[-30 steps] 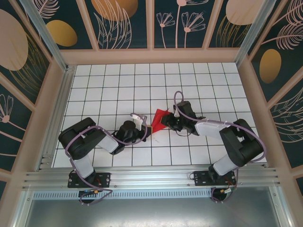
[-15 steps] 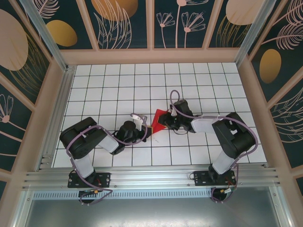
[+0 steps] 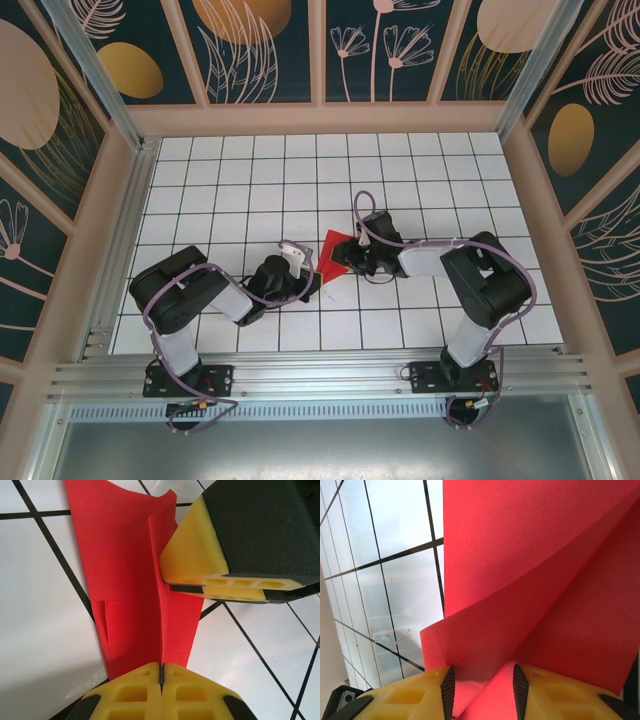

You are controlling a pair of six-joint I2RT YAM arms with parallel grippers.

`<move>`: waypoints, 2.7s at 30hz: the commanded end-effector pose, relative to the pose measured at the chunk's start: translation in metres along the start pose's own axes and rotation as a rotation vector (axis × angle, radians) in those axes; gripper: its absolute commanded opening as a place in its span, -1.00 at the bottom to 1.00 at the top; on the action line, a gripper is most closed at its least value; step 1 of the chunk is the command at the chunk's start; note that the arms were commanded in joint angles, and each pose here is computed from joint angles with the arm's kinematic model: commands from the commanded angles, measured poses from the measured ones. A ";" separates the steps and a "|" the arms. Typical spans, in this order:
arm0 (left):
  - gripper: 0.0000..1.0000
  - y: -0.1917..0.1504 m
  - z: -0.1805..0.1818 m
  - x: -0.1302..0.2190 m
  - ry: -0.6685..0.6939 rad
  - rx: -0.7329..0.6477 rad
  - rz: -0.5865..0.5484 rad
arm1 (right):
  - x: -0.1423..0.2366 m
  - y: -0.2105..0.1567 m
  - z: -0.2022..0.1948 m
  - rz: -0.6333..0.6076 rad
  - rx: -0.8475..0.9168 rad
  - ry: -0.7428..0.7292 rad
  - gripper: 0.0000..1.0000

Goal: Fold a paper plane with a square sheet of paper (pick it up from the middle)
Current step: Fourth fold the wing at the center of the table.

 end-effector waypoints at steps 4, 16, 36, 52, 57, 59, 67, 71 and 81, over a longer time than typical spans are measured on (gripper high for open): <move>-0.91 0.005 -0.007 0.001 -0.023 0.017 0.005 | -0.009 -0.004 -0.015 0.024 0.001 -0.094 -0.19; -0.31 0.044 -0.008 0.019 -0.024 0.260 -0.060 | -0.011 -0.012 -0.031 0.049 0.013 -0.172 -0.13; -0.39 0.023 0.000 0.001 -0.032 0.429 0.100 | -0.019 -0.021 -0.055 0.104 0.007 -0.363 0.04; -0.58 0.014 0.027 -0.004 0.135 0.411 0.130 | -0.020 -0.021 -0.054 0.113 -0.039 -0.373 0.07; -0.77 0.011 0.031 -0.005 0.152 0.430 0.135 | -0.021 -0.020 -0.048 0.110 -0.038 -0.331 0.09; -0.84 0.009 0.033 -0.005 0.164 0.443 0.137 | -0.020 -0.018 -0.043 0.097 -0.033 -0.290 0.11; -0.87 0.007 0.040 -0.006 0.196 0.460 0.137 | -0.016 -0.015 -0.032 0.080 0.004 -0.185 0.15; -0.86 0.008 0.039 -0.006 0.189 0.469 0.134 | -0.014 -0.018 -0.039 0.078 0.037 -0.218 0.08; -0.60 0.020 0.011 -0.011 0.032 0.487 0.137 | -0.016 -0.024 -0.056 0.103 0.007 -0.293 0.06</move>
Point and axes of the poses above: each hand's point on the last joint's axis, 136 mm out from that joint toward the fingers, its own x axis back along the fingers, its own z axis along the line the jaws close on, y = z × x, the point moved 1 cm from there along x, back along the fingers, and after that the axes turned 9 degrees about x, right-handed, at the moved point
